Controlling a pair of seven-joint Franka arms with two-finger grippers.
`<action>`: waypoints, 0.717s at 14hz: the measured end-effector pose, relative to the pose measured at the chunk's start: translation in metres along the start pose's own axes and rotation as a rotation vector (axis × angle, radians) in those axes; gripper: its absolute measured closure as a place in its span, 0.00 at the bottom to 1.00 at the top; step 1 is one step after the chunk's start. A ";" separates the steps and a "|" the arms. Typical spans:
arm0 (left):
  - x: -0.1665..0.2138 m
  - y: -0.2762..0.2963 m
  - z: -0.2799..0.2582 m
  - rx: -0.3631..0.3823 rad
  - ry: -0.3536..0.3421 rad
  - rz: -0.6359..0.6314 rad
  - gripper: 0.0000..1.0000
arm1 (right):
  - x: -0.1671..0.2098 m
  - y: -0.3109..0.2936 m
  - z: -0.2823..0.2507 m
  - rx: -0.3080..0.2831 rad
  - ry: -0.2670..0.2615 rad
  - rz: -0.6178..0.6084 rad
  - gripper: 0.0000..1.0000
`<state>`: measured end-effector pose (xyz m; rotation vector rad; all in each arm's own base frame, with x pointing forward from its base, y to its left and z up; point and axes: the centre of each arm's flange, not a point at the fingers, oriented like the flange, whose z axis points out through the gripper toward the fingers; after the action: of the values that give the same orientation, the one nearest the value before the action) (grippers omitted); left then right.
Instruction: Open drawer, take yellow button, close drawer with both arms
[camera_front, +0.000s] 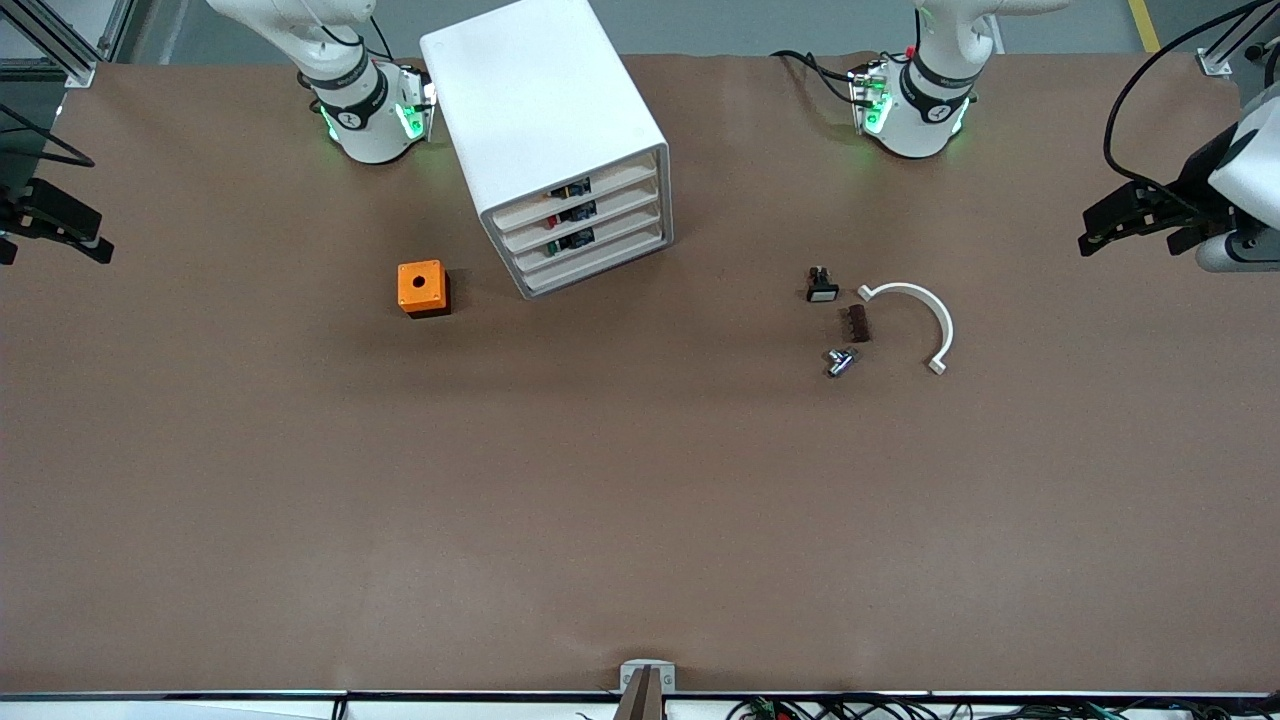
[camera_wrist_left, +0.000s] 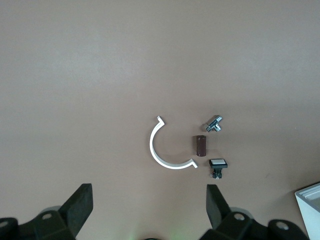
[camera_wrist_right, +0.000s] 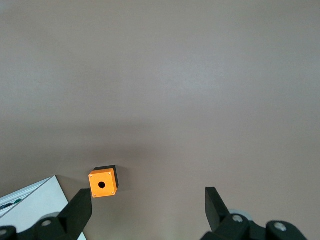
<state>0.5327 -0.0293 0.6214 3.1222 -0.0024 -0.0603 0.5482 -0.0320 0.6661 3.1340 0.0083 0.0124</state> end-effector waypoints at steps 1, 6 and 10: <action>0.000 0.000 0.000 0.000 0.000 0.000 0.00 | 0.000 0.000 0.000 0.000 0.000 0.000 0.00; 0.000 0.000 0.000 0.000 0.001 -0.001 0.00 | 0.000 0.000 0.000 0.000 0.000 0.000 0.00; 0.007 -0.004 0.011 0.000 -0.021 -0.009 0.00 | 0.000 0.000 0.000 0.000 -0.001 0.000 0.00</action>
<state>0.5389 -0.0250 0.6102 3.1217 0.0108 -0.0939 0.5483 -0.0320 0.6658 3.1340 0.0082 0.0114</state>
